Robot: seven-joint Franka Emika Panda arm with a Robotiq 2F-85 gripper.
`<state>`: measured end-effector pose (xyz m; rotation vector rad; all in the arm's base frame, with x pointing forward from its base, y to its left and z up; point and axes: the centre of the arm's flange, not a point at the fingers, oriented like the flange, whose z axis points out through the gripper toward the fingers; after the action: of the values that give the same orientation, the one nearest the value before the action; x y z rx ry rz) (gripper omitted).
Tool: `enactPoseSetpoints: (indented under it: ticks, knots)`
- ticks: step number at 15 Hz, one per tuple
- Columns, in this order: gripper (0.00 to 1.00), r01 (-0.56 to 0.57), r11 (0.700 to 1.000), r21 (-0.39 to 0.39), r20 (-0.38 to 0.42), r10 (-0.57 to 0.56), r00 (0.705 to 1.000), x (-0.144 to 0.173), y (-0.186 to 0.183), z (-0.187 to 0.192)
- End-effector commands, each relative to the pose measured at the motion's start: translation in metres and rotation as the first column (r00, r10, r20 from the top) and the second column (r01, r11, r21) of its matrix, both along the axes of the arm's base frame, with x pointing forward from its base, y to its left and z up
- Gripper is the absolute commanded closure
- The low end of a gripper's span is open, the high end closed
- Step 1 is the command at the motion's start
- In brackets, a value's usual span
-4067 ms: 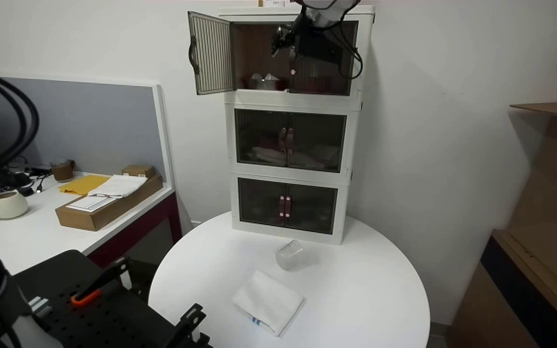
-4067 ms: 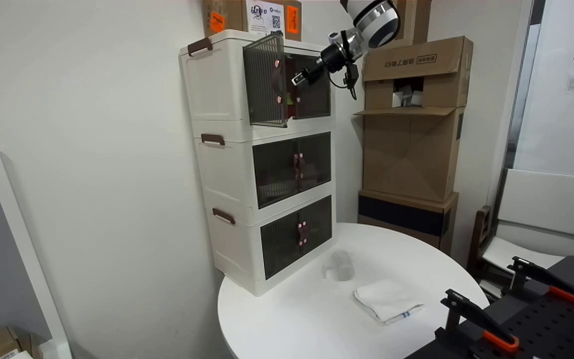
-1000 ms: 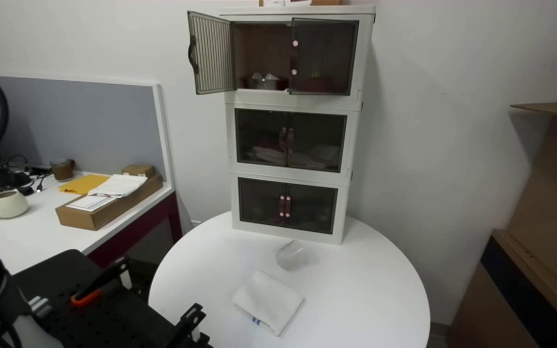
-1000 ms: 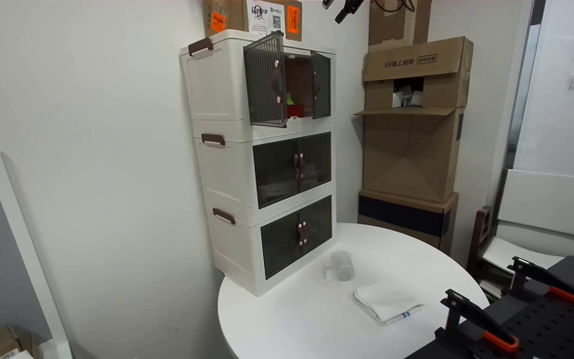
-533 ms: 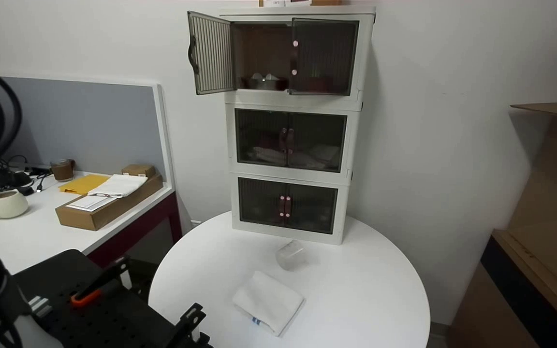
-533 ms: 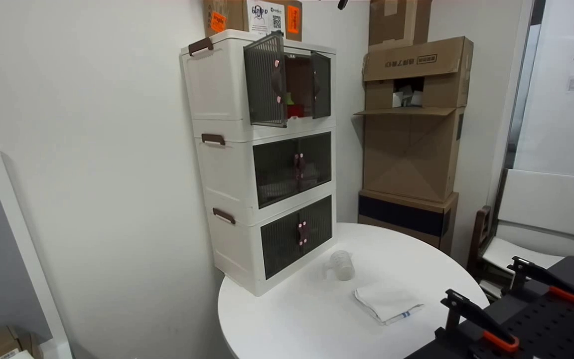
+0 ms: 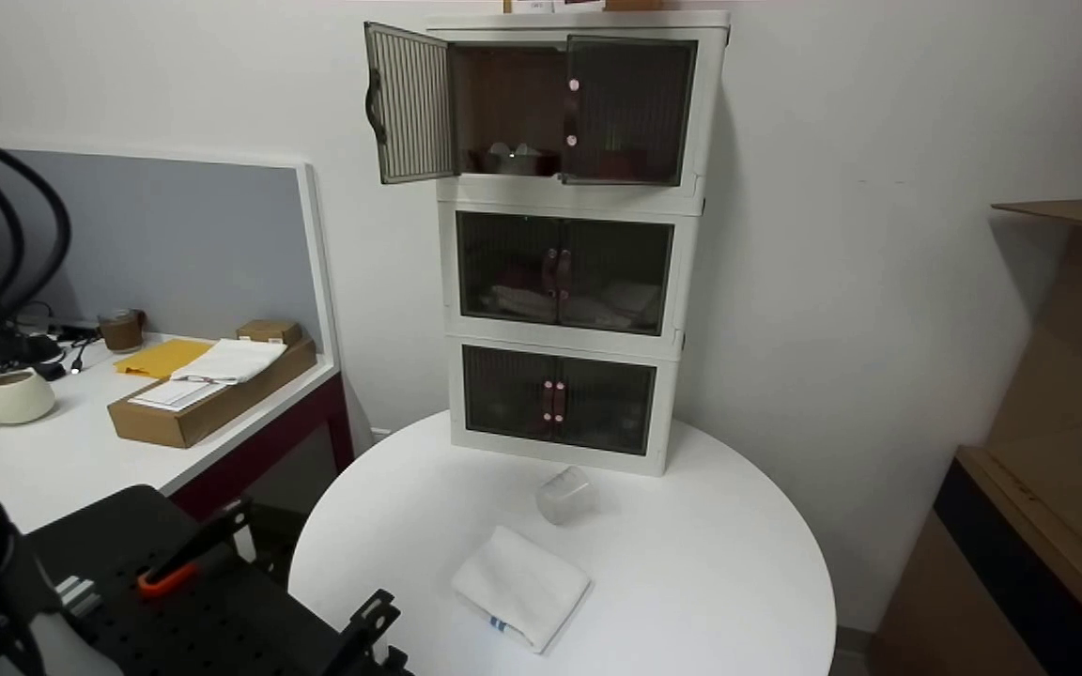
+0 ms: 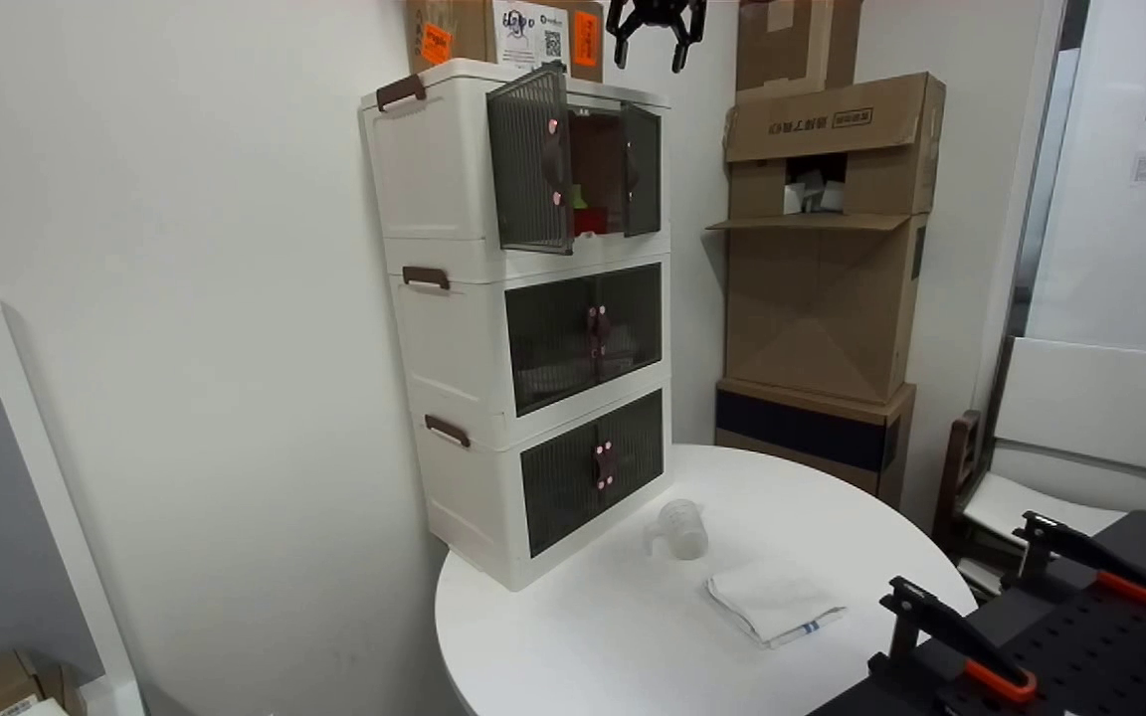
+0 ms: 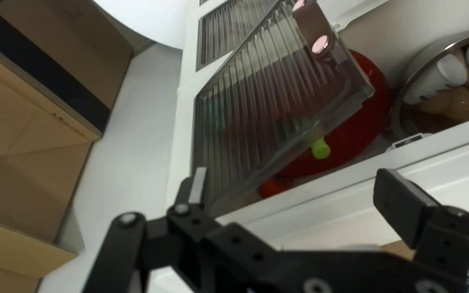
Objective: Open the left and right doors of the topmost cabinet.
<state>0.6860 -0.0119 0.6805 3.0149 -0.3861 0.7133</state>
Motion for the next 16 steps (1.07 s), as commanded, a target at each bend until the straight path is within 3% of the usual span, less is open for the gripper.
enactPoseSetpoints:
  ticks: [1,7,16]
  knots:
    - [0.00,0.163,0.986,0.048,-0.041,-0.161,0.986,0.000,0.002,0.001]
    - [0.00,0.289,0.946,0.144,-0.053,-0.284,0.957,-0.019,-0.007,-0.019]
    - [0.00,0.338,0.929,0.149,-0.102,-0.325,0.940,-0.019,0.004,-0.064]
